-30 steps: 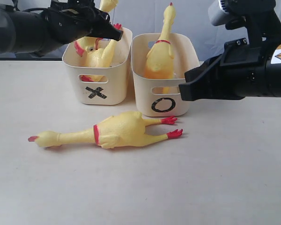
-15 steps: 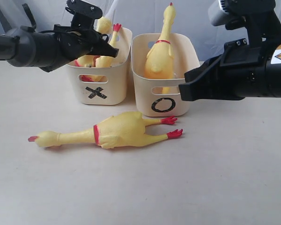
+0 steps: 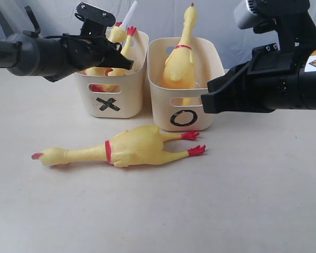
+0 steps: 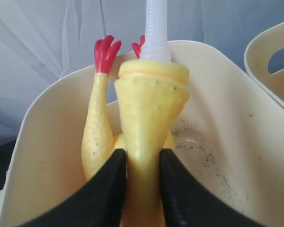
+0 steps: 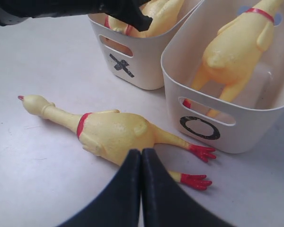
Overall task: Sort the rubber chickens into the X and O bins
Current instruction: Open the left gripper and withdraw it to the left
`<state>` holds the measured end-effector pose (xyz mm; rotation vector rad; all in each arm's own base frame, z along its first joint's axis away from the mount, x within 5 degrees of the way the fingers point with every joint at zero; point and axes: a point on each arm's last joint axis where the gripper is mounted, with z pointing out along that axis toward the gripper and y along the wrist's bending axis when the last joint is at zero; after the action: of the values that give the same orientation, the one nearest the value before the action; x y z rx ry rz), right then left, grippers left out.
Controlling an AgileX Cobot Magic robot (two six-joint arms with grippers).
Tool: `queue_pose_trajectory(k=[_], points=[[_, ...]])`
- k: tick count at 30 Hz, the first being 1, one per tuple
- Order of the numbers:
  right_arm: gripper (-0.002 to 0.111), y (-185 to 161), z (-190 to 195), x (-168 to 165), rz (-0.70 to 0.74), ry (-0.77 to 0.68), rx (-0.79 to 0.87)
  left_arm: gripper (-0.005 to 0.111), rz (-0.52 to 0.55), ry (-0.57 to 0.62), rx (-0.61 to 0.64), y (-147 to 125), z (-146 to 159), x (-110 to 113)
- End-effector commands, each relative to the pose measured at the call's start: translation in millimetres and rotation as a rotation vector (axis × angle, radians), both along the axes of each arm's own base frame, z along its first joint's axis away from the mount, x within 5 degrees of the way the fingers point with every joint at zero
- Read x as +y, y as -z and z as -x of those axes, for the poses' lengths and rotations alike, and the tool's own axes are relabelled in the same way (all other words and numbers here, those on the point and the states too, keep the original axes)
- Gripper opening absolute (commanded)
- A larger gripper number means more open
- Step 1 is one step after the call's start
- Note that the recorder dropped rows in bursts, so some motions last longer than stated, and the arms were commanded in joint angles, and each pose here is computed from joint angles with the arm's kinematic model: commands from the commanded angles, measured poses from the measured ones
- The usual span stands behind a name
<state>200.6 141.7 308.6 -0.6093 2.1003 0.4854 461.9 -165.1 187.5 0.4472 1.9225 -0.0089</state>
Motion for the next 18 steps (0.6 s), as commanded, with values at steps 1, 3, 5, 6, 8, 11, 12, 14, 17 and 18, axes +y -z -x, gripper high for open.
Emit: queue_pose_trajectory(k=[1,3,5,6,8,11,12,14,17,18], points=[[-0.001,-1.4,0.7,-2.0,-0.005,0.005,-0.010,0.042,0.013,-0.005,0.006,-0.7,-1.4,1.0],[-0.001,-1.4,0.7,-2.0,-0.005,0.005,-0.010,0.050,0.013,-0.005,0.006,-0.7,-1.4,1.0],[-0.001,-1.4,0.7,-2.0,-0.005,0.005,-0.010,0.057,0.013,-0.004,0.008,-0.5,-1.3,0.8],[-0.001,-1.4,0.7,-2.0,-0.005,0.005,-0.010,0.060,0.014,-0.001,0.010,-1.2,-1.0,0.7],[-0.001,-1.4,0.7,-2.0,-0.005,0.005,-0.010,0.064,0.016,0.002,0.010,-3.7,-0.4,0.6],[-0.001,-1.4,0.7,-2.0,-0.005,0.005,-0.010,0.064,0.024,0.014,0.011,-12.4,2.1,0.1],[-0.001,-1.4,0.7,-2.0,-0.005,0.005,-0.010,0.064,0.028,0.019,0.007,-17.6,3.3,0.1],[-0.001,-1.4,0.7,-2.0,-0.005,0.005,-0.010,0.064,0.037,0.033,0.007,-28.5,6.7,-0.3],[-0.001,-1.4,0.7,-2.0,-0.005,0.005,-0.010,0.063,0.046,0.071,0.019,-46.0,14.0,-1.3],[-0.001,-1.2,0.8,-2.0,-0.004,0.004,-0.008,0.060,0.042,0.094,0.027,-54.1,17.8,-1.3]])
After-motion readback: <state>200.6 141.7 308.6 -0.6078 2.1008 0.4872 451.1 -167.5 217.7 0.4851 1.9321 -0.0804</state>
